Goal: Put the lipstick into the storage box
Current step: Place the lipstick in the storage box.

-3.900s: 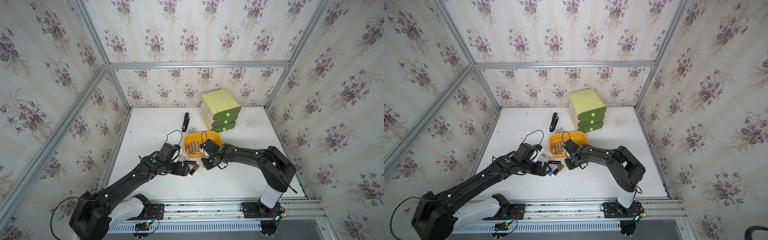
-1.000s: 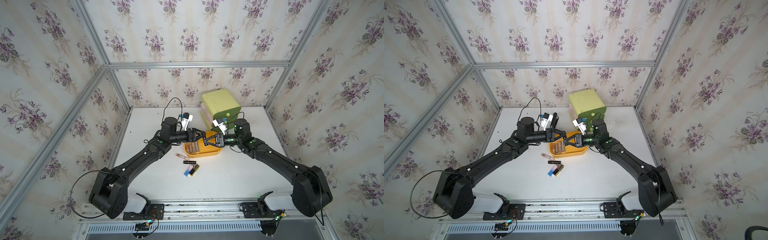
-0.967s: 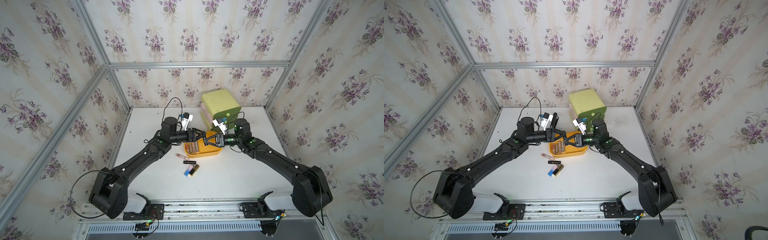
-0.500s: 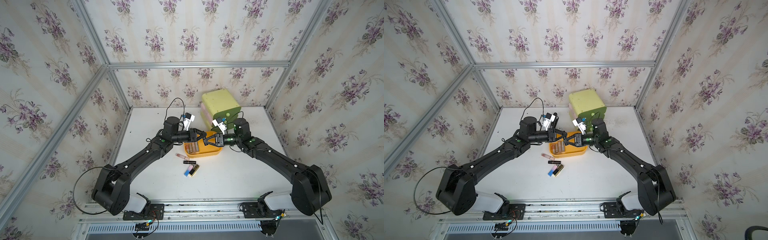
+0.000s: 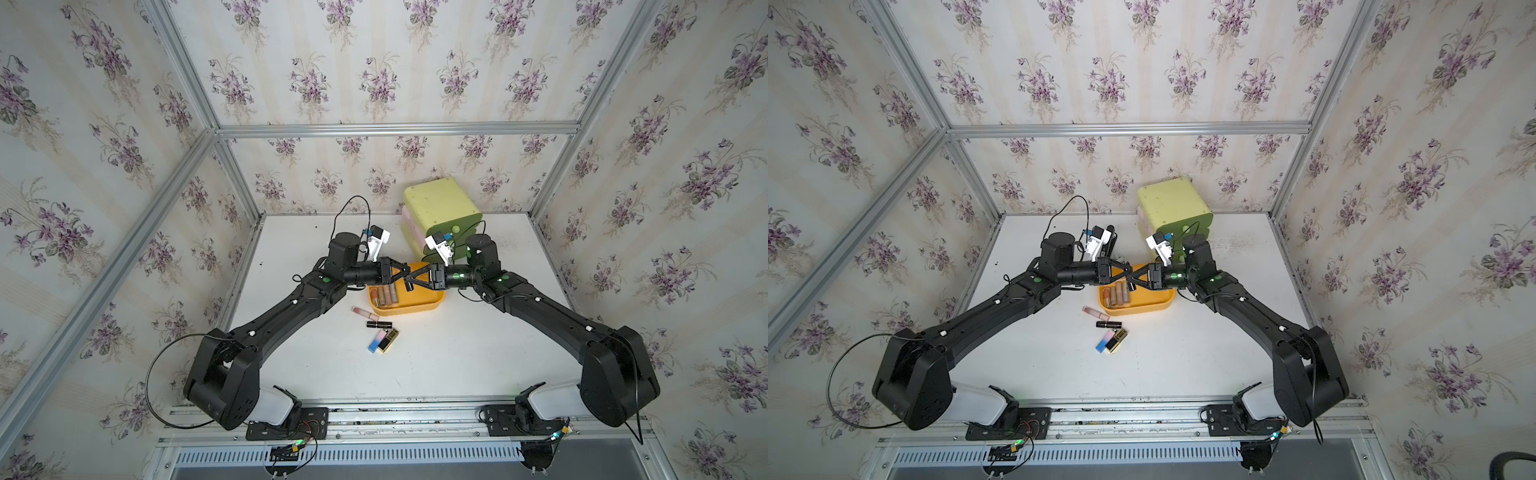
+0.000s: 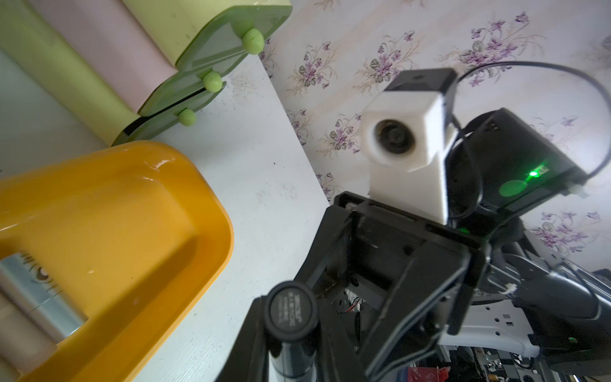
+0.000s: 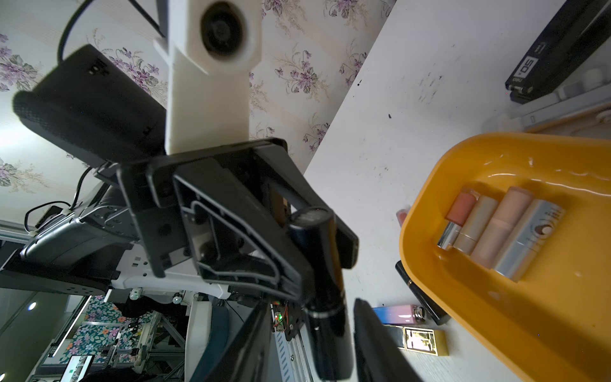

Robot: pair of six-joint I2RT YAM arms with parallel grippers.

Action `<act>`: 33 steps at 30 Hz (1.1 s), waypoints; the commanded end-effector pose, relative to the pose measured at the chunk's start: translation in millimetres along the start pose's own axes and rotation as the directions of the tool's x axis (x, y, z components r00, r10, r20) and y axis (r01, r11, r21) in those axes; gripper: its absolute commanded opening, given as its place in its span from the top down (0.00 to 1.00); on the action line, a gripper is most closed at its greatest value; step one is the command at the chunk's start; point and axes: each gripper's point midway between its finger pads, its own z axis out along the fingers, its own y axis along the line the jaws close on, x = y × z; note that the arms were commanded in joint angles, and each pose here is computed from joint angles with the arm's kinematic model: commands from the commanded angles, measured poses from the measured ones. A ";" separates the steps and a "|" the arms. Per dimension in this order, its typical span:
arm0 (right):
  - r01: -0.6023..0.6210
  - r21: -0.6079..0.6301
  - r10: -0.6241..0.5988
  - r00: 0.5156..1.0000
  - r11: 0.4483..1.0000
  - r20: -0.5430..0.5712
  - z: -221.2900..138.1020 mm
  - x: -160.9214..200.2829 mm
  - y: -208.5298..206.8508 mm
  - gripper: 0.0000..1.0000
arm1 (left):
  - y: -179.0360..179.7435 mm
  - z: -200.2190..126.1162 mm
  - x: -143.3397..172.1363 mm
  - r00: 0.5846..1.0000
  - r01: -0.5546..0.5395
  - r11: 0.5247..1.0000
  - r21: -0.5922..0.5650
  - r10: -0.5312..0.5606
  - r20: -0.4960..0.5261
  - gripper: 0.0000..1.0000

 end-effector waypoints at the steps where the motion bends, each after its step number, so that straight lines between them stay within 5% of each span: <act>1: 0.027 0.017 -0.027 0.999 1.000 0.032 -1.3 -9.4 0.8 0.42 | 9.8 -2.5 5.3 1.000 -0.021 0.997 -0.072 0.019 -0.025 0.81; 7: 0.026 0.103 -0.035 0.996 0.994 0.084 -14.7 -18.7 -10.0 0.32 | 27.1 -5.6 10.1 0.998 -0.031 0.981 -0.189 0.021 -0.051 0.82; 14: 0.046 0.422 -0.123 0.980 0.906 0.157 -54.7 -26.6 -32.9 0.31 | 63.7 13.5 25.6 0.986 -0.100 0.921 -0.375 0.040 -0.164 0.81; 33: 0.196 0.526 -0.352 0.911 0.827 0.214 -97.1 7.5 -29.7 0.18 | 125.4 70.7 42.7 0.957 -0.111 0.874 -0.473 -0.035 -0.289 0.81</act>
